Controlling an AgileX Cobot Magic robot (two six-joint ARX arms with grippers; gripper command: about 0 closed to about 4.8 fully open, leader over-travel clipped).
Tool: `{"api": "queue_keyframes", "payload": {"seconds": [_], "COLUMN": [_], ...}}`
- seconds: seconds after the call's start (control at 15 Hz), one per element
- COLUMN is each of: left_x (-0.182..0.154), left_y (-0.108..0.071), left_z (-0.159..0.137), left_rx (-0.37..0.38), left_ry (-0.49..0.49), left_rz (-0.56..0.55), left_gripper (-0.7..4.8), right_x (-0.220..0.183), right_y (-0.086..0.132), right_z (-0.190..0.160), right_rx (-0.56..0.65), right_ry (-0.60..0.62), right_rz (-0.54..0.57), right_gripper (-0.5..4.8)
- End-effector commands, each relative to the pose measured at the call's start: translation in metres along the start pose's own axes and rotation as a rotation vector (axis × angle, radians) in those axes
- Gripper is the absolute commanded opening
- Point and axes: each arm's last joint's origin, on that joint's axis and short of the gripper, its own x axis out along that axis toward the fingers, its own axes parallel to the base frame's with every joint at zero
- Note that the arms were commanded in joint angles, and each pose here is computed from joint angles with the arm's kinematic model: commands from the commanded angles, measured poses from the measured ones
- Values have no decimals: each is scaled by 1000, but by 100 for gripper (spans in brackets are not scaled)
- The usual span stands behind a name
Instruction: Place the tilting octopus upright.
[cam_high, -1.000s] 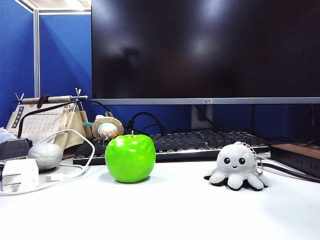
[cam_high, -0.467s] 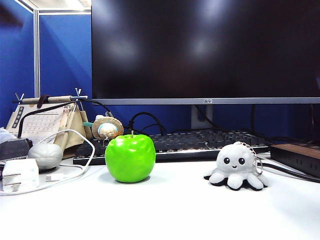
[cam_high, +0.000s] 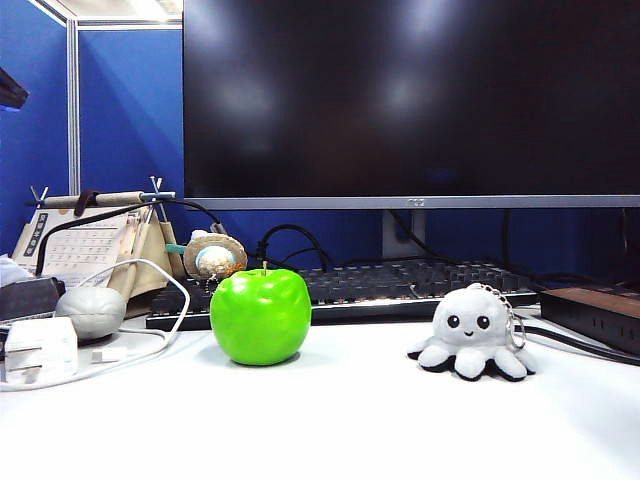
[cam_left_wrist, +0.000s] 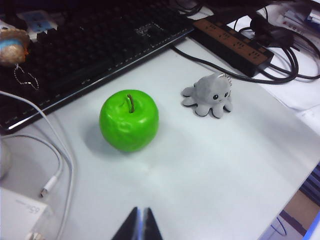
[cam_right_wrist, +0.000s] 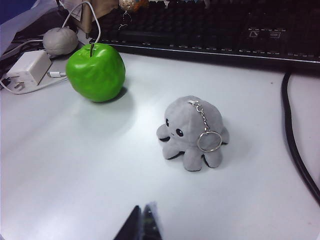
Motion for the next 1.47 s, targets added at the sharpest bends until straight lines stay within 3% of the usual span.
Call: {"api": "queue_keyframes", "payload": {"seconds": [0.07,0.27,0.47,0.67,1.07,1.47], "left_x": [-10,-30,-42,-41,-18,-7], "left_y": [-1,4,16,27,38,45], "left_z": [4,12,12,0,-43,-61], "left_rx": [84,194,162,110,35,14], "left_ry": [-80,-241,-275,-255,-186,-283], "left_rz": [29,178,377,493,474,480], "left_gripper": [22,22,22,22,22,22], "right_x": [-1,-1,-1,-1,-1,-1], "right_y": [0,0,0,0,0,0], "right_z": [2,2,2,2,2,2], "right_rx": [-7,-8,-7,-7,-7,-7], "right_ry": [-13,-14,-13,-14,-13,-13], "right_rz": [4,4,4,4,4,4], "right_gripper": [-6,-6,-6,-6,-6,-6]}}
